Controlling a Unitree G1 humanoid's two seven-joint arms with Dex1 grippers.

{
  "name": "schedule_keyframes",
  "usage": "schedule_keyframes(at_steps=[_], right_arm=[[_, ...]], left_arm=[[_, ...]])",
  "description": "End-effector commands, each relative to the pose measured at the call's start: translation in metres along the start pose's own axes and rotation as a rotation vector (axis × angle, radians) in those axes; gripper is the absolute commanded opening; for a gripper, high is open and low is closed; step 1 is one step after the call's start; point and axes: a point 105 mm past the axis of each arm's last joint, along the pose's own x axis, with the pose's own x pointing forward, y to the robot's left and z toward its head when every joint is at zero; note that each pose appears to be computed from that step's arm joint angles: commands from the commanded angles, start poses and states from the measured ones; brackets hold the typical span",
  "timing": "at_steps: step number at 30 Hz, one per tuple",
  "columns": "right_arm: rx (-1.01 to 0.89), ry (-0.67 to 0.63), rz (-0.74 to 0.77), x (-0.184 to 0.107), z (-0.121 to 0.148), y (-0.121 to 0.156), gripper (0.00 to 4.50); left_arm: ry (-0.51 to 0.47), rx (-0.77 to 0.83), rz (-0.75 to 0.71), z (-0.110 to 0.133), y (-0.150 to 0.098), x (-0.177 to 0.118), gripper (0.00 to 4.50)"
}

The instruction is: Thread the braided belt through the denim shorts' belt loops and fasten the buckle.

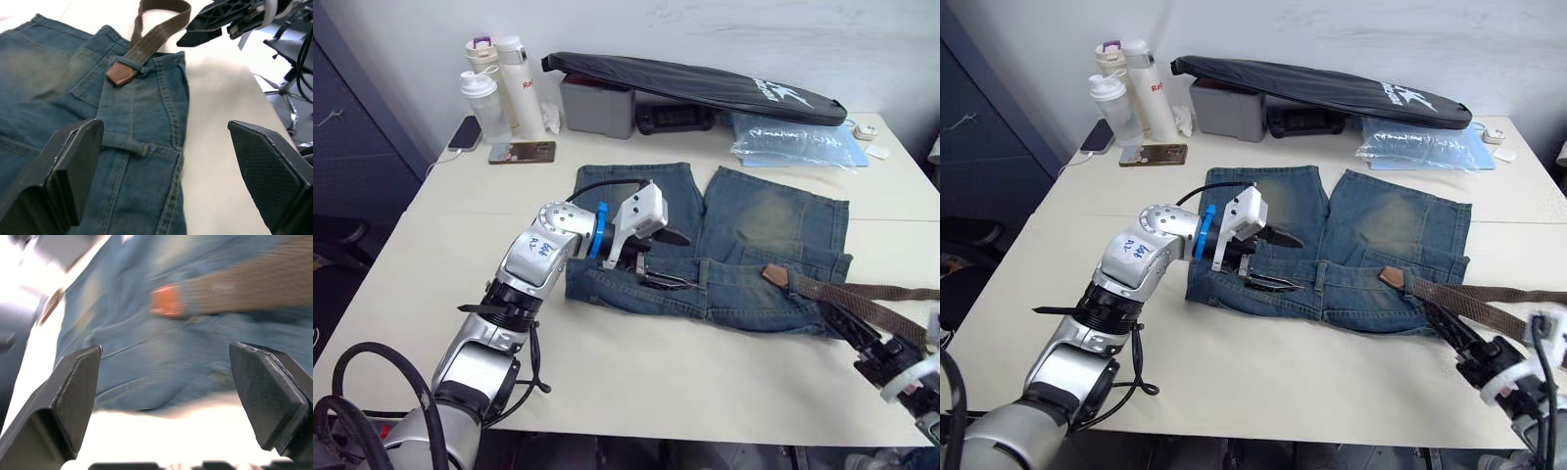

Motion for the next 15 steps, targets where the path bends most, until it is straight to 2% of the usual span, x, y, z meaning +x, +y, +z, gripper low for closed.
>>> schedule_keyframes(at_steps=[1,9,15], right_arm=[[0.055,-0.092,-0.012,0.004,0.008,-0.001,4.42],[0.201,-0.147,-0.101,0.017,0.003,-0.027,4.42],[0.251,-0.208,-0.076,0.027,0.009,-0.027,4.42]], left_arm=[[-0.048,0.058,-0.013,0.020,-0.005,0.001,4.50],[-0.044,0.070,0.013,0.020,-0.003,-0.002,4.50],[-0.032,0.074,0.038,0.018,-0.001,-0.006,4.50]])
